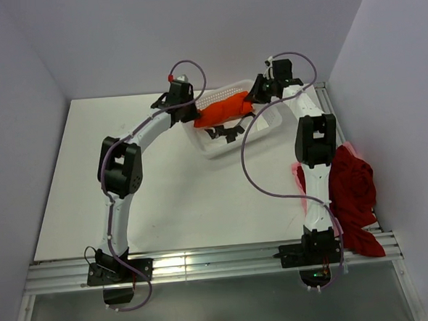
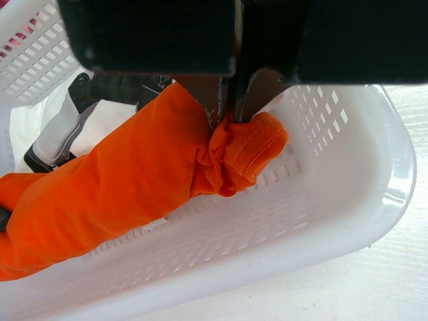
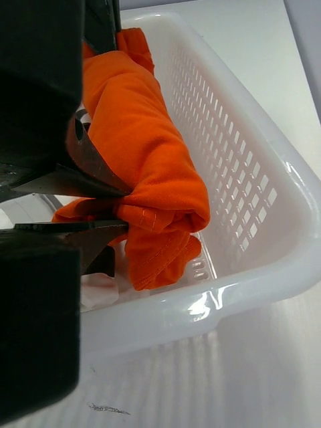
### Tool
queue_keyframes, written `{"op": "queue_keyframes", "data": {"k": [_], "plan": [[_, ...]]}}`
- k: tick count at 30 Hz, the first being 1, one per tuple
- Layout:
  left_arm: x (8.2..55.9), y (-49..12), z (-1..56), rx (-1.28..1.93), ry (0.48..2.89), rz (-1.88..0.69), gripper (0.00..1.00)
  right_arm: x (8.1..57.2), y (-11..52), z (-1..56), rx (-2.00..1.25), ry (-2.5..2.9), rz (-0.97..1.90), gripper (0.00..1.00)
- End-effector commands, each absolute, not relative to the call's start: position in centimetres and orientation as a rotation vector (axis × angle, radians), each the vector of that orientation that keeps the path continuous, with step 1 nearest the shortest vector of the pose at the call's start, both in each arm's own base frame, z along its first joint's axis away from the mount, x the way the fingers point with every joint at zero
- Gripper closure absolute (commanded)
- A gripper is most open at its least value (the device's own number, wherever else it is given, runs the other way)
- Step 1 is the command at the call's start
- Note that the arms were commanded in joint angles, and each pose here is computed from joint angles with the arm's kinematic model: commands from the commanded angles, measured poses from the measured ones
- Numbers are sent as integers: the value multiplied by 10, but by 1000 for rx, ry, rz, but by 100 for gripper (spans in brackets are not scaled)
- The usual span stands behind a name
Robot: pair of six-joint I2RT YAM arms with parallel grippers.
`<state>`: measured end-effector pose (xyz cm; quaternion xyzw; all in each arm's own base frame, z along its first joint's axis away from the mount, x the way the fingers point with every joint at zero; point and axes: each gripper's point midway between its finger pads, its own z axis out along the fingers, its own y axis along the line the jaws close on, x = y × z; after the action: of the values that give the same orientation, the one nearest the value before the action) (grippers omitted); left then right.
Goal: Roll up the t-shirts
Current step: Place the rolled tshirt into the container
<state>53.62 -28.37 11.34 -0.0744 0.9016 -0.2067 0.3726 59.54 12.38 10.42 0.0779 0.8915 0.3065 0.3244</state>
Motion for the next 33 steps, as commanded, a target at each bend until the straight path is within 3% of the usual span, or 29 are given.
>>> {"op": "queue_keyframes", "data": {"k": [1,6,11,13,19,23,28,33], "plan": [[539,-284,100,-205,2327,-530,100,609,119,110,186,2304,754,100],[539,-284,86,-214,2341,-522,99,611,118,104,197,2314,745,94],[539,-281,90,-220,2331,-503,71,616,120,107,201,2299,748,76],[541,-280,93,-225,2321,-494,59,618,120,112,203,2287,751,73],[547,-281,116,-206,2288,-501,41,623,118,143,195,2222,730,59],[550,-282,130,-199,2270,-486,38,622,114,161,186,2195,696,48],[552,-279,145,-206,2250,-461,30,619,116,172,173,2178,716,51],[551,-270,154,-236,2243,-416,29,609,129,179,130,2171,760,53]]}}
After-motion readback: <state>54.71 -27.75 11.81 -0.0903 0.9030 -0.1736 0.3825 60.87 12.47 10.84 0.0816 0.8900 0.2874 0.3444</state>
